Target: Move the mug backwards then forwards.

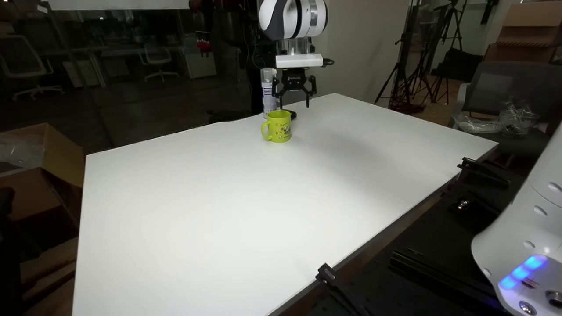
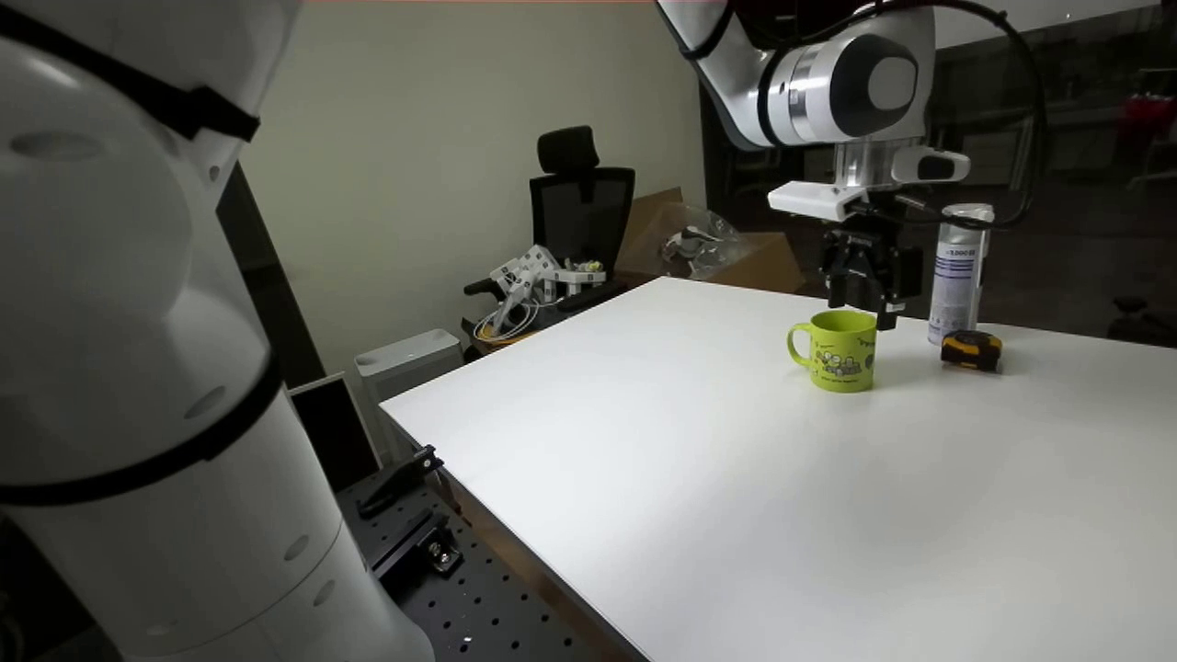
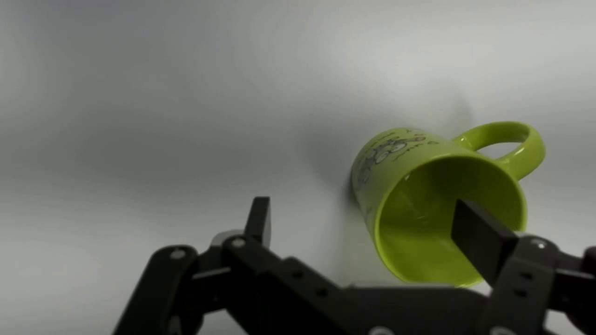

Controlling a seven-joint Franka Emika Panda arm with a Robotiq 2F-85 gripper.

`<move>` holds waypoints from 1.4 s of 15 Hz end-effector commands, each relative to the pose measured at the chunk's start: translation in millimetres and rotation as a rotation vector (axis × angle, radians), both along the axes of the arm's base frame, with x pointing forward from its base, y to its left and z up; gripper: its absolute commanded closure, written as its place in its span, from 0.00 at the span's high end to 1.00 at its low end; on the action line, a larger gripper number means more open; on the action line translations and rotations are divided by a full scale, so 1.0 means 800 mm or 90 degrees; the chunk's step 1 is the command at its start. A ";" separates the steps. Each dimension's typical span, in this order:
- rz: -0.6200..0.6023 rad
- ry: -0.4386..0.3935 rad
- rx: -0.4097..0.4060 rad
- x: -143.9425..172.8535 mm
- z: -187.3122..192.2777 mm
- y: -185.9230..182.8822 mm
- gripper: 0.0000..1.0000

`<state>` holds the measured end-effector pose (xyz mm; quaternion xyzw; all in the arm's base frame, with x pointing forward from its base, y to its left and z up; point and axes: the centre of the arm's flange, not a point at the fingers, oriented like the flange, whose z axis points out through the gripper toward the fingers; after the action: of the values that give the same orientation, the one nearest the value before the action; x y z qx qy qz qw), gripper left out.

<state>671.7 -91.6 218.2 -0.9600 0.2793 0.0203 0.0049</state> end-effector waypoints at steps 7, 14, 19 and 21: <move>0.014 -0.004 -0.007 0.021 -0.038 -0.037 1.00; 0.045 -0.018 -0.022 0.054 -0.040 -0.030 1.00; 0.065 -0.024 -0.026 0.074 -0.038 -0.023 1.00; 0.071 -0.023 -0.022 0.079 -0.042 -0.022 0.92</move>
<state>713.7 -108.5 186.8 -0.9724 0.2330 -0.0036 -0.0071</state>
